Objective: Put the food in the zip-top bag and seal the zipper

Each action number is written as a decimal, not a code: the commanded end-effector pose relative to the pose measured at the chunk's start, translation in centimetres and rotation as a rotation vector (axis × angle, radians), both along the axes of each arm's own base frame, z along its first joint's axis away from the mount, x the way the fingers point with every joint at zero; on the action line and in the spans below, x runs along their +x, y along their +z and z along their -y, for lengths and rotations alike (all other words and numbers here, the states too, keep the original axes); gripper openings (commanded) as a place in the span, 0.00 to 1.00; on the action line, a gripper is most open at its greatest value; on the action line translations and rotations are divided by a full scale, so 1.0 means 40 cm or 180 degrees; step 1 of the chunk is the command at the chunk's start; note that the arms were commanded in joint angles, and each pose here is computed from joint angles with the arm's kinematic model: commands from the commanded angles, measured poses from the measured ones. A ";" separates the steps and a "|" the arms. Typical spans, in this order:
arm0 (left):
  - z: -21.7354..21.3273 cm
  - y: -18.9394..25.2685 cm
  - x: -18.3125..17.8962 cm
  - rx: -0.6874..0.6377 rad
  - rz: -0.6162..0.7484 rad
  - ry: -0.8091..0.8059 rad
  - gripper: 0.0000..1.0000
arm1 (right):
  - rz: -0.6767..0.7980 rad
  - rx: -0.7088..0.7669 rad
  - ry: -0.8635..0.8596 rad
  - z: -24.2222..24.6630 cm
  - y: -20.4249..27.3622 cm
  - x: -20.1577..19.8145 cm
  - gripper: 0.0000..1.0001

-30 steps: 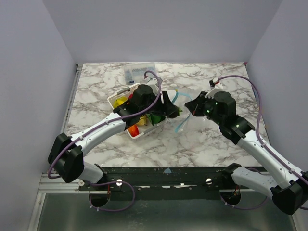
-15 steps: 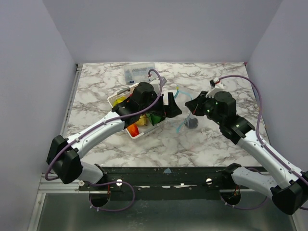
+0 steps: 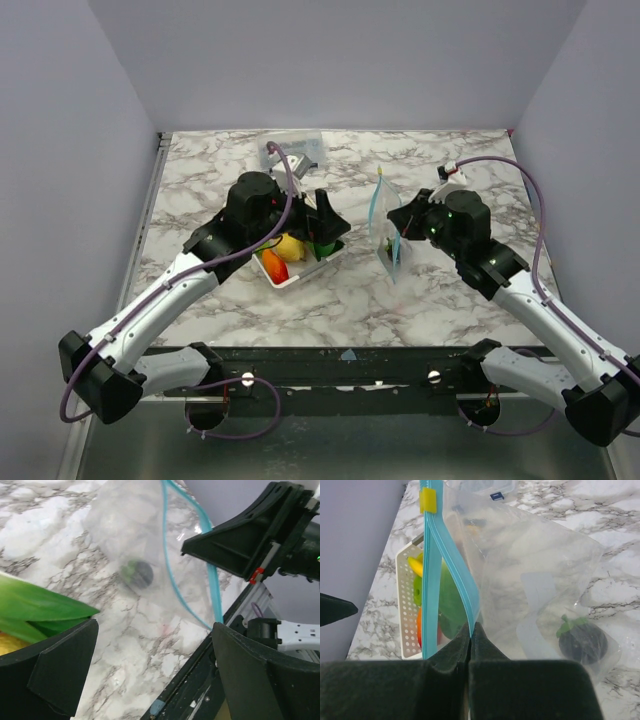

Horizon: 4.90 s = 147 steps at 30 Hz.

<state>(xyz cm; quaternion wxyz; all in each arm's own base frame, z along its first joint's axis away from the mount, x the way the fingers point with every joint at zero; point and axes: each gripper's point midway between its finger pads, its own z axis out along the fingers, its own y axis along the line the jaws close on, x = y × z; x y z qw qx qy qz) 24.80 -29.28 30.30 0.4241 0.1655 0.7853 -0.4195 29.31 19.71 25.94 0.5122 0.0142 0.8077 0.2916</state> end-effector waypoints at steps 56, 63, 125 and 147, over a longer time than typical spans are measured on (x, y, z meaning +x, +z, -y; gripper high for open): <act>-0.274 -0.592 0.208 0.1646 -0.2180 0.2501 0.75 | 0.0028 -0.0145 -0.0117 0.027 -0.029 -0.002 0.01; -0.283 -0.613 0.200 0.1680 -0.2222 0.2553 0.69 | 0.0025 -0.0140 -0.0118 0.027 -0.031 -0.003 0.01; 0.160 -0.139 -0.002 -0.0227 -0.0926 -0.0291 0.00 | 0.0263 0.0252 0.0073 -0.005 0.065 -0.022 0.01; 0.144 -0.066 -0.046 -0.0310 -0.0745 -0.0528 0.89 | 0.0186 0.0234 0.0099 -0.007 0.037 -0.029 0.01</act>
